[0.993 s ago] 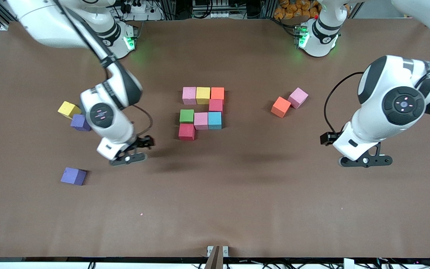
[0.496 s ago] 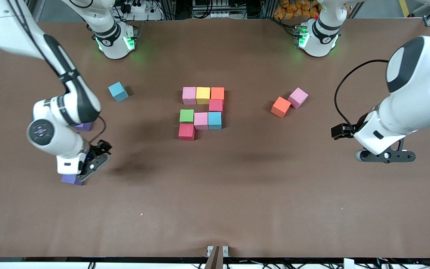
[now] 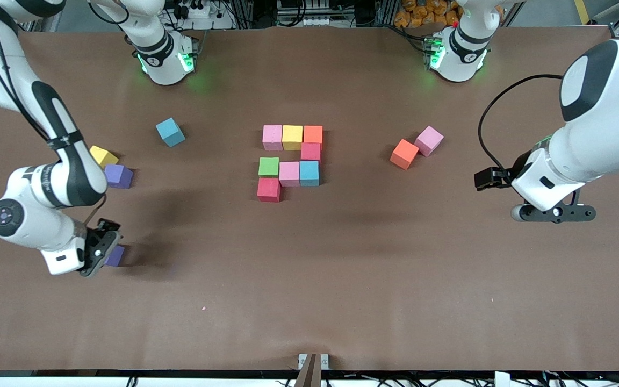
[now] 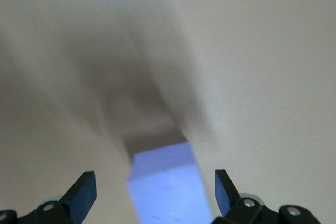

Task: Form number 2 with 11 blocks
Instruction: 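Grasp purple with the right gripper while the left gripper hovers near orange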

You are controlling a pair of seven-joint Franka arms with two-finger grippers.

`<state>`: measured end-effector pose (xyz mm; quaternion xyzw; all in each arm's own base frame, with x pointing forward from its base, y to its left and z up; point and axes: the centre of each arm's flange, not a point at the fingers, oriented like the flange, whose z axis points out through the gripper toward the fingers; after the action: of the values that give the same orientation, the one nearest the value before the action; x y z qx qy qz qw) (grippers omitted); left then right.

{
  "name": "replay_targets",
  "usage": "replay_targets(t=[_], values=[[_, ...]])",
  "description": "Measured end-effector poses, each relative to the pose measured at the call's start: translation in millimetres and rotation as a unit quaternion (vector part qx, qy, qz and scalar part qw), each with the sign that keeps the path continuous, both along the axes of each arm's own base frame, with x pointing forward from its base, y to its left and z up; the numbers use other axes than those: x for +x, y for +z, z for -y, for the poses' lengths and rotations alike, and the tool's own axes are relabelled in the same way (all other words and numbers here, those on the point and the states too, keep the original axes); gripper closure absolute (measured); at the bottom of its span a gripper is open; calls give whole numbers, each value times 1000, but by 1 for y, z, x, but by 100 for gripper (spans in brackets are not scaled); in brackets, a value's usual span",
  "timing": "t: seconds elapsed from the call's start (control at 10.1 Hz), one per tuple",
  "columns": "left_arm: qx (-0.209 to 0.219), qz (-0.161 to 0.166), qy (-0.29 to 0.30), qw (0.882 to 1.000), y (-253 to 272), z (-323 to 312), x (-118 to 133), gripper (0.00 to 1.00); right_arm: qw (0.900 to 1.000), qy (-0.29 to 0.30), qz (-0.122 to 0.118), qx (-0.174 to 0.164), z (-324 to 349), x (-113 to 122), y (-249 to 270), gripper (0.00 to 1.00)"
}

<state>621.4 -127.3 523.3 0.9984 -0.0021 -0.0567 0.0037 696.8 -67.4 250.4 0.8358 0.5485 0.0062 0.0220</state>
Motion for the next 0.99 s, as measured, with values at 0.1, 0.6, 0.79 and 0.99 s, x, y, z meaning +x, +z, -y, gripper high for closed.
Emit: replay_targets(t=[0.1,0.6,0.79,0.99], values=[[2,6,11,1000,2,-8,-1,0,1000,12,3,-8,6,7,2,0],[7,24,65,998,1,-59,5,0,999,24,-22,-2,9,7,-35,0],[12,28,71,997,3,-66,5,0,999,24,-33,-2,14,4,-49,0],[31,30,76,996,2,-77,7,0,999,25,-40,-4,20,1,-58,0]])
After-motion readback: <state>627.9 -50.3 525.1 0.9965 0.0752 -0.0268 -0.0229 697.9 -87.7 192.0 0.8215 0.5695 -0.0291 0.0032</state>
